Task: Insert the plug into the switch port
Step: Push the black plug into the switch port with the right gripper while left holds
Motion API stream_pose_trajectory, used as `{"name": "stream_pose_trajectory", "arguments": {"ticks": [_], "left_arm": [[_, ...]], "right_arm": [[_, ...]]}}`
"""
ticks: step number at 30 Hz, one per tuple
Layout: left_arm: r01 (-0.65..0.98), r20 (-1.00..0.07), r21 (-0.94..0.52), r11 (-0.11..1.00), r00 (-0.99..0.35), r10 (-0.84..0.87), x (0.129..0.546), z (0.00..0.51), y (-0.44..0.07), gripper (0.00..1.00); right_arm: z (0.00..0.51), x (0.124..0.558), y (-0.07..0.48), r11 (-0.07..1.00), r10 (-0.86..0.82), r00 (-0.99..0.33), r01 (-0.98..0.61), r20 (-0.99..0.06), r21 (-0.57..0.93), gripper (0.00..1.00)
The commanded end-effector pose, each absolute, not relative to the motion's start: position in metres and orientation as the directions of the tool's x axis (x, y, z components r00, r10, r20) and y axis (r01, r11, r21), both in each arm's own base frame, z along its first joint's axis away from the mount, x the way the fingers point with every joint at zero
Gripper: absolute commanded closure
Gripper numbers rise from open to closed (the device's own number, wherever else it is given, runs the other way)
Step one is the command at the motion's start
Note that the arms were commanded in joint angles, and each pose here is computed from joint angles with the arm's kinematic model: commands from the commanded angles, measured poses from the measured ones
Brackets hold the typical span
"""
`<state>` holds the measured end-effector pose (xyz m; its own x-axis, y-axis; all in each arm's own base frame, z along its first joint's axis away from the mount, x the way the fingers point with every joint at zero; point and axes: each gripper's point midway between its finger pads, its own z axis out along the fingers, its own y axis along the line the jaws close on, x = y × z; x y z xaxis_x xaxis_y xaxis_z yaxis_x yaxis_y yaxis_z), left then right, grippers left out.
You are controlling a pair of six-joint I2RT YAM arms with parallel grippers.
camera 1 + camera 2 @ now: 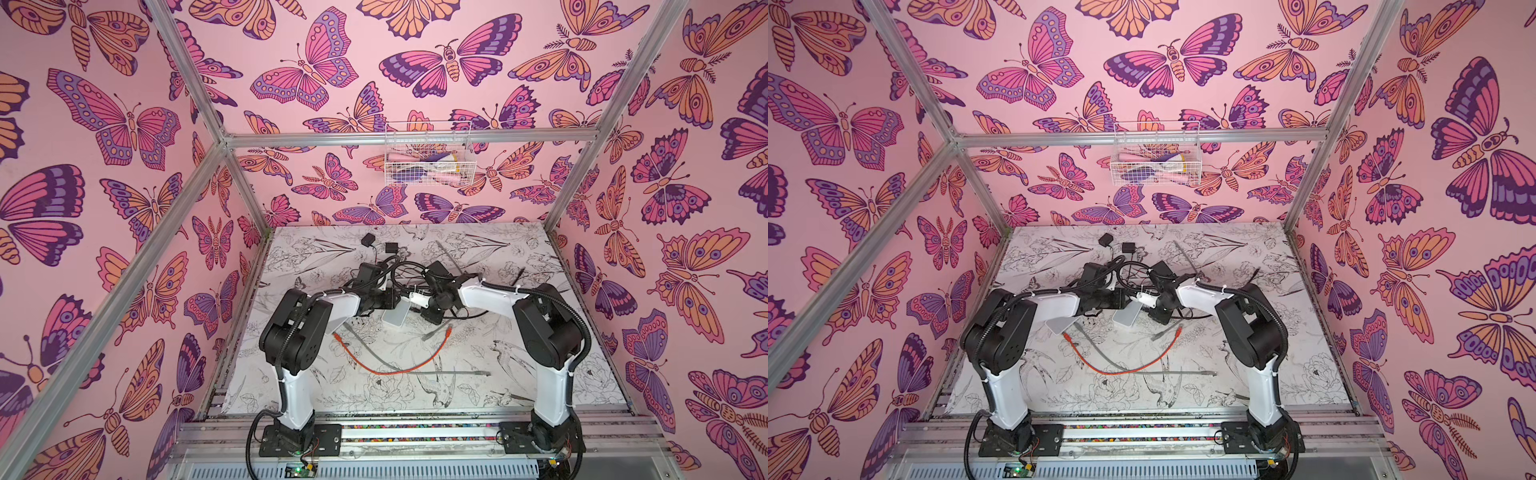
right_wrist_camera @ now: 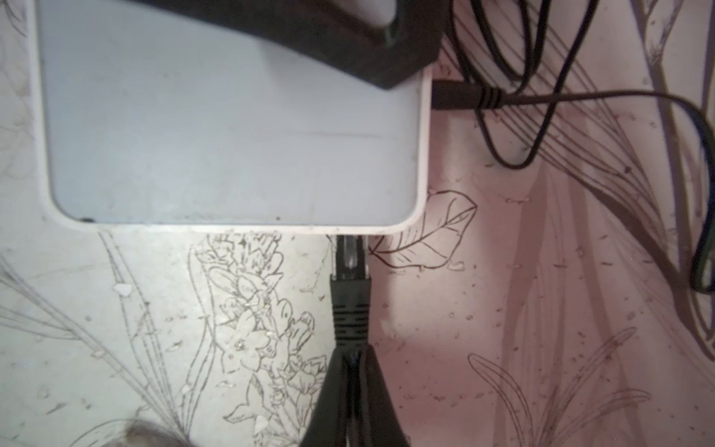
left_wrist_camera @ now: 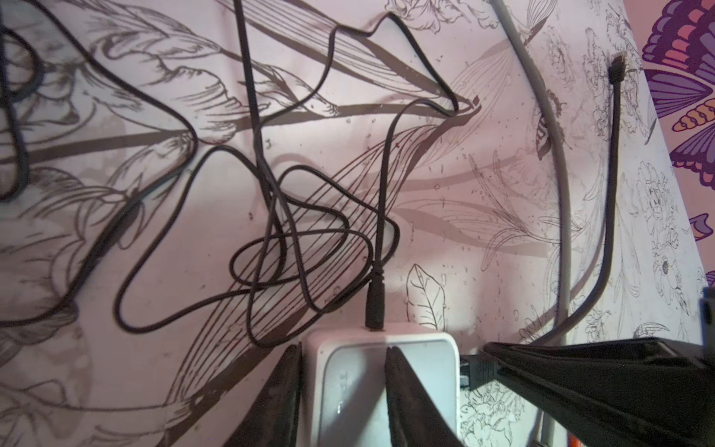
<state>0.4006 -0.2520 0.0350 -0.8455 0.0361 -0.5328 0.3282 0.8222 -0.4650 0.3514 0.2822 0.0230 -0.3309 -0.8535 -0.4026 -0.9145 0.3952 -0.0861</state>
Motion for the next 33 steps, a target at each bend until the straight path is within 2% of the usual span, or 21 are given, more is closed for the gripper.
{"name": "stream_pose_trajectory", "arguments": {"ticks": [1, 21, 33], "left_arm": [[0.341, -0.385, -0.545, 0.766, -0.913, 0.132, 0.344, 0.012, -0.274, 0.63], [0.334, -0.365, -0.56, 0.758, -0.921, 0.136, 0.332, 0.003, -0.28, 0.65], [0.338, -0.358, -0.574, 0.745, -0.923, 0.143, 0.324, -0.002, -0.286, 0.66]], "right_arm": [[0.082, 0.375, 0.339, 0.375, -0.722, -0.211, -0.92, -0.659, -0.115, 1.0], [0.095, 0.388, 0.353, 0.463, -0.621, -0.296, -0.886, -0.725, -0.035, 1.0], [0.1, 0.39, 0.365, 0.467, -0.553, -0.302, -0.884, -0.776, 0.012, 1.0]]}}
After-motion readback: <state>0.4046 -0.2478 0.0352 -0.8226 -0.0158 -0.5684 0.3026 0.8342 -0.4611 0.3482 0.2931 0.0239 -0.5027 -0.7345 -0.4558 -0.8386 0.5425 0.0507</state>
